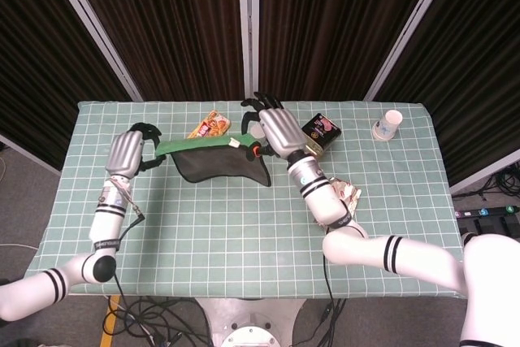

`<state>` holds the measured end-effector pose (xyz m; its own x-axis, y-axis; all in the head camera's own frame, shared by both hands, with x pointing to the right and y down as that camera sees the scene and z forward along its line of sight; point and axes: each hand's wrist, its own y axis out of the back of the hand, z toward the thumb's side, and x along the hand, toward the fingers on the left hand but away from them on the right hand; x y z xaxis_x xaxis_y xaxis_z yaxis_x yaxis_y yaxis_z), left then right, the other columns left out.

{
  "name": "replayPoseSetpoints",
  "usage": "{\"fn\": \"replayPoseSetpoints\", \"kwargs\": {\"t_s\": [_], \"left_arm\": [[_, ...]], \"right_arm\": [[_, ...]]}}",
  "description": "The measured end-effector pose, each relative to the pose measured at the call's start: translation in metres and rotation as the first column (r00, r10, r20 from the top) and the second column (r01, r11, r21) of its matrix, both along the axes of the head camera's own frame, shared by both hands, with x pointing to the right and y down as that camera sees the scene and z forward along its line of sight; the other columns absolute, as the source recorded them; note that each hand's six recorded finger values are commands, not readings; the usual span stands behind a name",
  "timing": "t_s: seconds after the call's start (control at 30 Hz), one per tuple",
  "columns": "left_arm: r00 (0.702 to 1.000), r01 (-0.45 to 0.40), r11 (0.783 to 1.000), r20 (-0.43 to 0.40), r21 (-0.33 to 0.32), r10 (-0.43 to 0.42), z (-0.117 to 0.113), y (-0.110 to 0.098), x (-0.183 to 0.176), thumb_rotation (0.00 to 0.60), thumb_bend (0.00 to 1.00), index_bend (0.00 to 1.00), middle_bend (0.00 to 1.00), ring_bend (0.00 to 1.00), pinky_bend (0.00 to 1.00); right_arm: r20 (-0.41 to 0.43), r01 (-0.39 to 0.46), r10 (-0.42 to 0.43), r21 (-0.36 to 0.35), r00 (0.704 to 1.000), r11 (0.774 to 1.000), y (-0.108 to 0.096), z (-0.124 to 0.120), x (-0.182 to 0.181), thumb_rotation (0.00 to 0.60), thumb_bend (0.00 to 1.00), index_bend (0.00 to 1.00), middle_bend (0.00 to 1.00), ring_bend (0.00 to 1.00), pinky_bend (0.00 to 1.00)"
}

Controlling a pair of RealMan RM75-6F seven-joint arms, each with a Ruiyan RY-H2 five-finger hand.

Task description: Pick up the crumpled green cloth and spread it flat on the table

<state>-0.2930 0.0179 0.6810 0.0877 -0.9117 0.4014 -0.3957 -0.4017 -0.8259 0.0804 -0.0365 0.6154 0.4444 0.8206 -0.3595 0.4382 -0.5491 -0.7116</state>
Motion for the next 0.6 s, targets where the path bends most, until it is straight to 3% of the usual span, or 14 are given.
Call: {"fn": "replayPoseSetpoints", "kwargs": {"t_s": [0.3, 0.47, 0.6], "left_arm": [[0.998, 0.033, 0.991, 0.049, 0.126, -0.040, -0.013, -0.025, -0.009, 0.600, 0.53, 0.65, 0.39, 0.24, 0.40], [0.997, -0.021, 0.994, 0.079, 0.106, 0.012, -0.007, -0.011, -0.009, 0.600, 0.53, 0.65, 0.39, 0.24, 0.40], [0.988, -0.114, 0.991, 0.113, 0.063, 0.107, 0.003, 0.015, -0.005, 0.600, 0.53, 0.65, 0.39, 0.24, 0.40]], "right_arm": [[0.078, -0.023, 0.024, -0.014, 0.997, 1.000, -0.023, 0.006, -0.002, 0.600, 0.49, 0.69, 0.18, 0.02, 0.00], [0.074, 0.024, -0.020, -0.051, 0.997, 0.998, -0.011, 0.026, 0.001, 0.600, 0.49, 0.69, 0.18, 0.02, 0.00], [0.057, 0.079, -0.075, -0.083, 0.996, 0.993, 0.008, 0.044, 0.005, 0.600, 0.49, 0.69, 0.19, 0.02, 0.00]]}}
